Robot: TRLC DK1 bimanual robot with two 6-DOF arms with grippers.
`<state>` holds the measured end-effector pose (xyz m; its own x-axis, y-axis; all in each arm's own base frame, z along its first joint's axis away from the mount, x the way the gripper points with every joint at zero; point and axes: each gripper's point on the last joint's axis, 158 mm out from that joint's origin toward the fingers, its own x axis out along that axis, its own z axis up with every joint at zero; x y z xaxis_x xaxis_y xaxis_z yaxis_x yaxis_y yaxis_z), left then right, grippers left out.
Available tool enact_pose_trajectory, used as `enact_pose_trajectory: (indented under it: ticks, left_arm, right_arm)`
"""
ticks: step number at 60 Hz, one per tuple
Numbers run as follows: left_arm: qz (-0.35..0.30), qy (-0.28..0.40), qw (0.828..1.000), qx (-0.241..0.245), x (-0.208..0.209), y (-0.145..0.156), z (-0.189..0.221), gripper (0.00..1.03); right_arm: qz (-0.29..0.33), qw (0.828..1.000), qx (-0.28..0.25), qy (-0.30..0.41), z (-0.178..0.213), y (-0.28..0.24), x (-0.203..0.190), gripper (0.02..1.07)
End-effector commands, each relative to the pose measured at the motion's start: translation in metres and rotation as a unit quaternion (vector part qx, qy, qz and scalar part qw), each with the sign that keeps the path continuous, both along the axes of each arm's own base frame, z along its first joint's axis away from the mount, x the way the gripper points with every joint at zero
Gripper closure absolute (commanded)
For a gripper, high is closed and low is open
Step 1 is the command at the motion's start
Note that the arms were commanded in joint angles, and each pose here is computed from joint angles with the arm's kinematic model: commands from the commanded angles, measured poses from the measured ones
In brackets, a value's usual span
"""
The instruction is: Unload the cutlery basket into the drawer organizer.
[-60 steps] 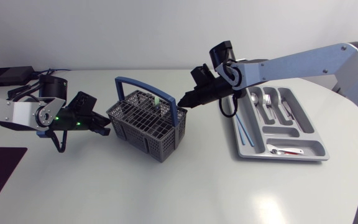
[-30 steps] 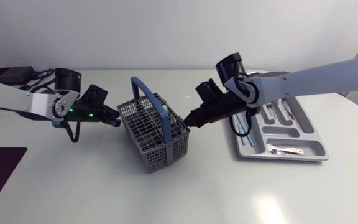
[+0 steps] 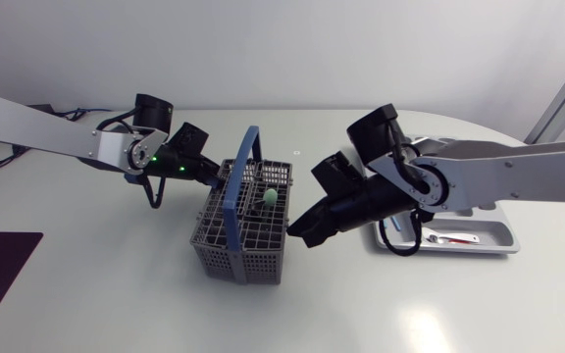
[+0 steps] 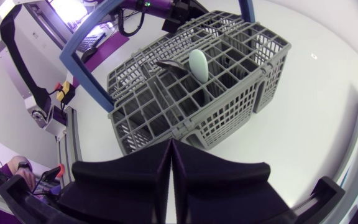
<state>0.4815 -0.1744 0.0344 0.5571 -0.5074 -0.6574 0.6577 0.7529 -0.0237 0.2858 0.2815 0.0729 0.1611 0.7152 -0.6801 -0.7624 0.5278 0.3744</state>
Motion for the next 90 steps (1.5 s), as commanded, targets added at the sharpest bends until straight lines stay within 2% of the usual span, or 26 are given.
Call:
enact_pose_trajectory:
  ticks: [1, 9, 22, 30, 37, 54, 70, 78, 90]
  left_arm:
    - [-0.017, 0.017, 1.000, -0.003, -0.003, -0.023, -0.007, 0.74]
    - [-0.016, 0.011, 1.000, 0.003, 0.000, -0.023, 0.000, 0.74]
    - [0.015, -0.002, 1.000, 0.018, -0.011, 0.030, 0.033, 0.74]
    - [-0.010, -0.005, 0.999, 0.048, -0.054, 0.046, 0.045, 0.73]
    - [-0.047, 0.003, 0.997, 0.065, -0.098, 0.049, 0.048, 0.72]
    - [-0.174, 0.043, 0.981, 0.074, -0.204, 0.036, 0.054, 0.72]
    - [-0.291, 0.102, 0.949, 0.070, -0.280, 0.005, 0.040, 0.72]
    - [-0.310, 0.117, 0.941, 0.068, -0.287, -0.009, 0.028, 0.72]
    - [-0.283, 0.102, 0.952, 0.059, -0.260, -0.018, 0.018, 0.73]
  right_arm:
    - [-0.002, 1.000, 0.011, -0.005, 0.010, -0.001, -0.009, 1.01]
    - [-0.036, 0.999, 0.014, -0.028, 0.021, -0.024, 0.017, 1.01]
    - [-0.080, 0.995, 0.007, -0.062, 0.028, -0.050, 0.067, 1.01]
    - [-0.104, 0.992, 0.007, -0.066, 0.023, -0.060, 0.104, 1.01]
    - [-0.116, 0.991, 0.010, -0.070, 0.018, -0.062, 0.130, 1.01]
    - [-0.123, 0.990, 0.012, -0.071, 0.007, -0.056, 0.170, 1.01]
    - [-0.121, 0.990, 0.011, -0.068, -0.005, -0.047, 0.189, 1.01]
    - [-0.115, 0.991, 0.011, -0.062, -0.008, -0.040, 0.193, 1.01]
    - [-0.089, 0.995, 0.020, -0.050, -0.009, -0.023, 0.185, 1.01]
